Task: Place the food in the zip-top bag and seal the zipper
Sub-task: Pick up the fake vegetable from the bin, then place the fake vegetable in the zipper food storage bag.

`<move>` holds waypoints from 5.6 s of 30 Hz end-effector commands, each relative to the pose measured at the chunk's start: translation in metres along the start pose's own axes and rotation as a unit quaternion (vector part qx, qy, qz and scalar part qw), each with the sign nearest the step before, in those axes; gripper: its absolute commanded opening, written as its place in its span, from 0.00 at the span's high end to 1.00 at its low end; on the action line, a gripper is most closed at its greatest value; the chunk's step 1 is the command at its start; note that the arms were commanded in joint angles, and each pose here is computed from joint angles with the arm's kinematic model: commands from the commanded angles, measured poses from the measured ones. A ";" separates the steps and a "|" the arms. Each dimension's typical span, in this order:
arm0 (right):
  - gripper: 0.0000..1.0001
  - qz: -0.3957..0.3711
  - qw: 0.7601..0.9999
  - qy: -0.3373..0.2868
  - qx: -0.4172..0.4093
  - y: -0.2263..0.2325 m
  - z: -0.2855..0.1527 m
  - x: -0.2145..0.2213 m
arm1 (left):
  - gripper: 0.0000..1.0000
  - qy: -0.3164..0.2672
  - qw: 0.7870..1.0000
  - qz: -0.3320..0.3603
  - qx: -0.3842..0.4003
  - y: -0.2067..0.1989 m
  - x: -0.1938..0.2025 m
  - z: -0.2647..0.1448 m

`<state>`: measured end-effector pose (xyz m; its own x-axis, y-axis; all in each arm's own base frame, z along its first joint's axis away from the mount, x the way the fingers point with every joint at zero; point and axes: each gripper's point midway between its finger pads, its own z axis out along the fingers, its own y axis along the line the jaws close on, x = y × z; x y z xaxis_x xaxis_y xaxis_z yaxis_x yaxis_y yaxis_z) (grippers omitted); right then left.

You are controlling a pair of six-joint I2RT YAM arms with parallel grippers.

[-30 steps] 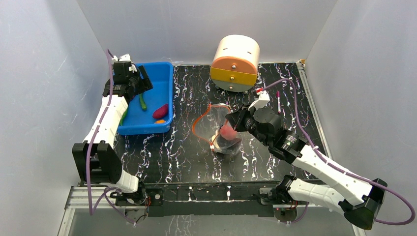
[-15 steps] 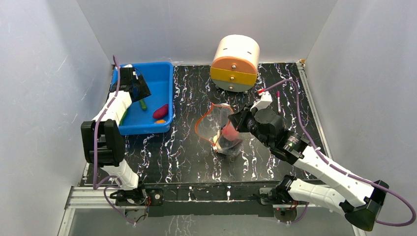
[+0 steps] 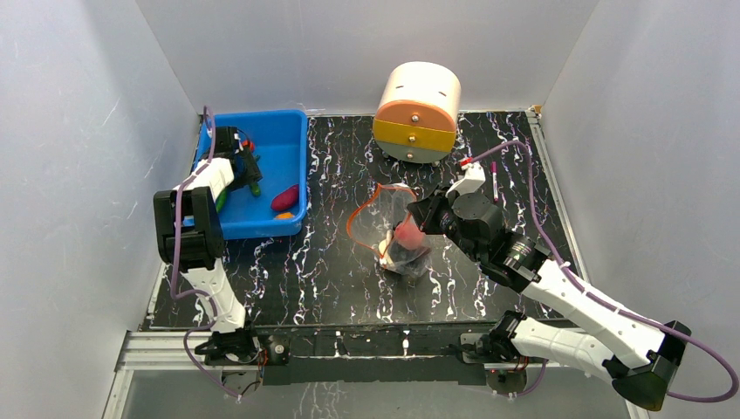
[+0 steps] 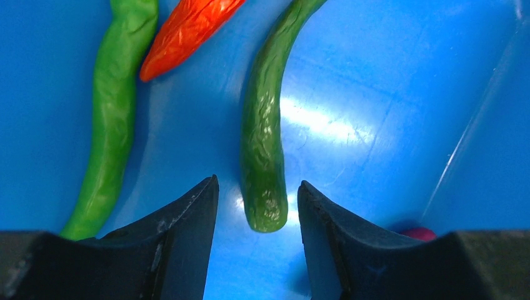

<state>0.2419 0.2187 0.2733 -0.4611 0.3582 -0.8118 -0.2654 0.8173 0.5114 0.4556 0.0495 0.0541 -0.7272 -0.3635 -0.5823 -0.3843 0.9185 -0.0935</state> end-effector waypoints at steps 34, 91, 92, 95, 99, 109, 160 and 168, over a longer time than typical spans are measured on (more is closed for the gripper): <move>1.00 0.020 0.999 -0.038 -0.014 0.017 -0.001 -0.030 | 0.82 -0.005 1.000 -0.001 0.031 -0.012 -0.025 -0.008; 1.00 -0.132 0.983 -0.103 0.067 0.015 0.040 -0.079 | 0.89 0.068 0.810 0.148 0.563 -0.159 0.124 -0.365; 1.00 -0.129 0.984 -0.102 0.066 0.016 0.041 -0.077 | 0.89 0.073 0.808 0.149 0.565 -0.159 0.128 -0.365; 1.00 -0.121 0.986 -0.099 0.061 0.017 0.044 -0.074 | 0.89 0.089 0.807 0.147 0.564 -0.160 0.139 -0.360; 1.00 -0.112 0.988 -0.094 0.056 0.019 0.048 -0.069 | 0.89 0.112 0.804 0.141 0.566 -0.164 0.152 -0.356; 1.00 -0.101 0.992 -0.077 0.020 0.030 0.054 -0.056 | 0.90 0.158 0.825 0.158 0.520 -0.180 0.169 -0.335; 1.00 -0.010 0.996 -0.027 -0.090 0.059 0.052 -0.017 | 0.70 0.182 0.867 0.105 0.451 -0.241 0.170 -0.267; 1.00 -0.021 0.997 -0.034 -0.072 0.053 0.052 -0.020 | 0.42 0.164 0.858 0.108 0.475 -0.237 0.163 -0.290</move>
<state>0.2776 0.2861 0.2723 -0.4615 0.3042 -0.8334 -0.3986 0.7681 0.5011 0.2745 -0.2712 0.1848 -0.9243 -0.0526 -0.3780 0.2444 0.6791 -0.6922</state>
